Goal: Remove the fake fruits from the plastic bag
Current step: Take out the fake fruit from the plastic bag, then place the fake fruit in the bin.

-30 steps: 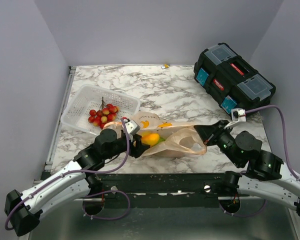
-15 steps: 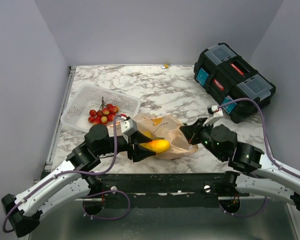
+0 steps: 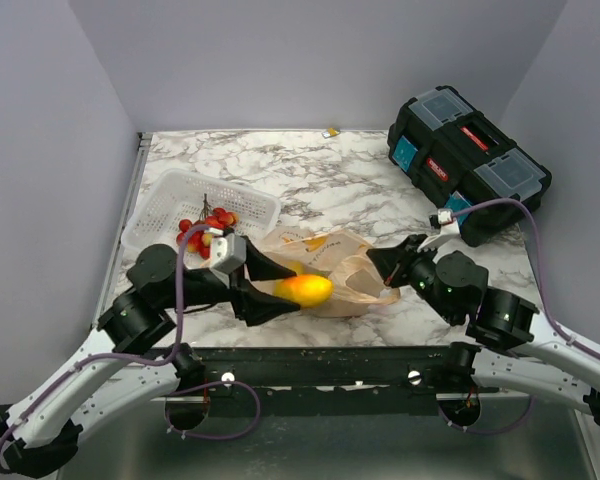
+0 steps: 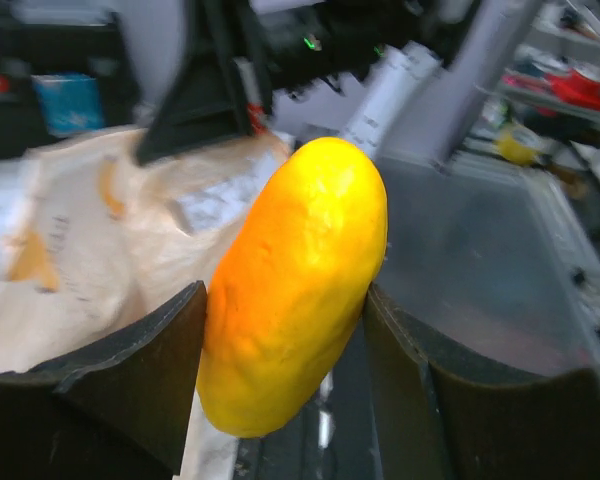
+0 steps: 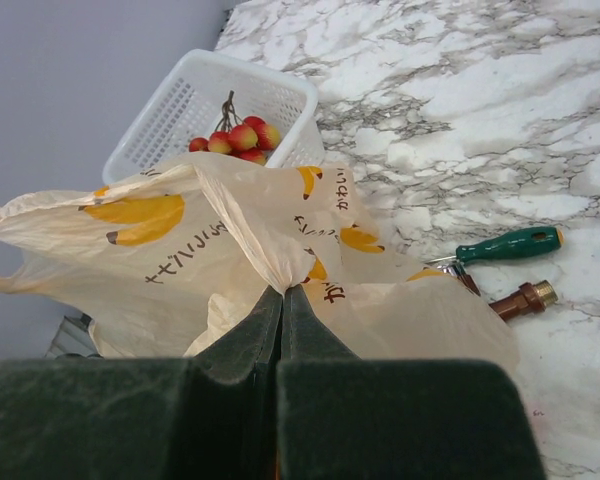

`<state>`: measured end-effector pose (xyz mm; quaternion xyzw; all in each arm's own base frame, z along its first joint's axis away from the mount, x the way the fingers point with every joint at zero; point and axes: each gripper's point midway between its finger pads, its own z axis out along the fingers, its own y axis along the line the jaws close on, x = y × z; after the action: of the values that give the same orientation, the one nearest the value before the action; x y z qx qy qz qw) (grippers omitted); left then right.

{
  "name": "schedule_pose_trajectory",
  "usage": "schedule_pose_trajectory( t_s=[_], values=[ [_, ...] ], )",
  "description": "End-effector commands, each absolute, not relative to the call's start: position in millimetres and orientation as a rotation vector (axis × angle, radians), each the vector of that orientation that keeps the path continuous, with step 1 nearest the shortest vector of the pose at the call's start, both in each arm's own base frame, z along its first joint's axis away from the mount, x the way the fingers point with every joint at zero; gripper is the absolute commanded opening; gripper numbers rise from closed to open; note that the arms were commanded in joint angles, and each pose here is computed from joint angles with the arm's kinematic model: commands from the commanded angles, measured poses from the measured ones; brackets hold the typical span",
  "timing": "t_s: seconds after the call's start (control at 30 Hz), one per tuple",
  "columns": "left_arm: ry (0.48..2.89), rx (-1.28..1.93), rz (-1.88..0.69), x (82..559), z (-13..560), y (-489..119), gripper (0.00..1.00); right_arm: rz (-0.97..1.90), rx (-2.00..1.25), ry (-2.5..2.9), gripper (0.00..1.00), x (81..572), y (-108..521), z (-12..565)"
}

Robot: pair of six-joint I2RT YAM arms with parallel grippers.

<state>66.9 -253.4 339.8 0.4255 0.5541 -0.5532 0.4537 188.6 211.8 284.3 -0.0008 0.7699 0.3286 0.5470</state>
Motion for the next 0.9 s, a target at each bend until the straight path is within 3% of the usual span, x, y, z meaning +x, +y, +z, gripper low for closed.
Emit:
schedule_pose_trajectory(
  t_s=[0.0, 0.17, 0.43, 0.87],
  values=[
    [1.404, 0.688, -0.957, 131.6, 389.7, -210.3, 0.0, 0.736, 0.019, 1.829, 0.01, 190.4, 203.0, 279.2],
    [1.537, 0.143, -0.442, 210.8, 400.7, -122.7, 0.0, 0.742, 0.032, 1.828, 0.01, 188.3, 198.4, 280.1],
    [1.654, -0.071, -0.078, 270.9, 378.2, -69.0, 0.0, 0.738, 0.054, 1.817, 0.01, 185.6, 187.5, 285.0],
    [2.045, -0.455, -0.335, 335.7, 240.8, -64.7, 0.0, 0.697, 0.095, 1.803, 0.01, 183.4, 165.7, 295.5]
  ],
)
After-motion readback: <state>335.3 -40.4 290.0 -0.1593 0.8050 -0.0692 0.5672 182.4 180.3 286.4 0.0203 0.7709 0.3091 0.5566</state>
